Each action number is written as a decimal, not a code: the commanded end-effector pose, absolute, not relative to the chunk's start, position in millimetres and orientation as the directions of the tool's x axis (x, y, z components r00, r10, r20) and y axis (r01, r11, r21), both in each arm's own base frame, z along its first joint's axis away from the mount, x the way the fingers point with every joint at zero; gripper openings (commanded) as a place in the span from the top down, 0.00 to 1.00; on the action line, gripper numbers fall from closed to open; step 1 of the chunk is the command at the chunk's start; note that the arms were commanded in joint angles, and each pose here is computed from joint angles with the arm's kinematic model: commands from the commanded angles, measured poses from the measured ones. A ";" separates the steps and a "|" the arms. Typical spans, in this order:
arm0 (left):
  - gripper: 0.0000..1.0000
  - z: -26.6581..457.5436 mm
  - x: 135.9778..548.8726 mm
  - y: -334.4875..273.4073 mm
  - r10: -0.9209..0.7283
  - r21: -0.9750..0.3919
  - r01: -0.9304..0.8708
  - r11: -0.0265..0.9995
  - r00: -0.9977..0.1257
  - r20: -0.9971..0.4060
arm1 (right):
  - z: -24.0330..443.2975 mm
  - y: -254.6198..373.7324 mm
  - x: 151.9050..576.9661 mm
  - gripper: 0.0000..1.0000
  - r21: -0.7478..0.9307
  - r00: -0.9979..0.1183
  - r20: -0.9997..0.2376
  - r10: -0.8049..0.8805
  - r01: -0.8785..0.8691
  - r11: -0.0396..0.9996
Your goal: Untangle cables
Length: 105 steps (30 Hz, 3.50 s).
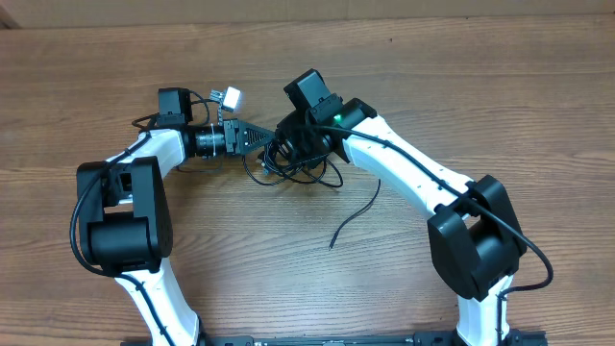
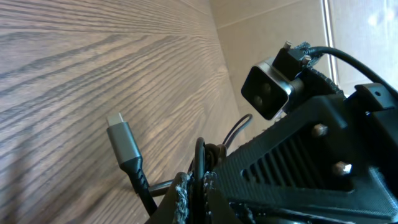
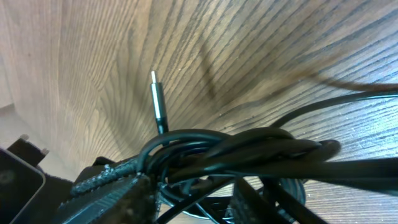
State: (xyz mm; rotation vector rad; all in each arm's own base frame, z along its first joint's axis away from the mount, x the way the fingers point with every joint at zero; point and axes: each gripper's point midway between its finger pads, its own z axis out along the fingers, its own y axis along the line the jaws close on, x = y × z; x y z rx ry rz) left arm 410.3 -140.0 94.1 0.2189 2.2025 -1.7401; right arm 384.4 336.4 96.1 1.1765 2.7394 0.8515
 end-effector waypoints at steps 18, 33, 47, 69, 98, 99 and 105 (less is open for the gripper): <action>0.96 103.4 405.9 -144.2 -0.068 -0.921 0.346 0.178 -0.930 -0.362 | 76.8 315.7 402.9 0.70 0.472 -0.649 0.067 0.758 0.690 0.549; 0.96 106.4 404.7 -144.6 -0.067 -0.924 0.349 0.159 -0.930 -0.362 | 71.4 309.7 400.4 0.91 0.445 -0.647 0.045 0.761 0.695 0.565; 0.96 43.0 419.5 -120.8 -0.217 -0.872 -0.029 0.489 -0.972 -0.089 | 69.6 304.0 396.0 0.96 0.415 -0.805 -0.067 0.590 0.515 0.750; 0.96 40.5 417.8 -119.7 -0.221 -0.866 -0.047 0.497 -0.972 -0.075 | 140.3 287.7 413.9 0.74 0.539 -0.815 -0.150 0.560 0.407 0.737; 0.96 88.7 406.0 -159.5 -0.050 -0.928 0.273 0.253 -0.954 -0.294 | 71.0 322.9 386.7 0.66 0.453 -0.770 0.076 0.634 0.593 0.666; 0.96 88.7 406.0 -159.5 -0.050 -0.928 0.273 0.253 -0.954 -0.294 | 70.9 322.0 387.7 0.66 0.453 -0.768 0.070 0.637 0.593 0.666; 0.96 88.7 406.0 -159.5 -0.050 -0.928 0.273 0.253 -0.954 -0.294 | 70.5 315.4 393.4 0.66 0.450 -0.756 0.053 0.652 0.601 0.660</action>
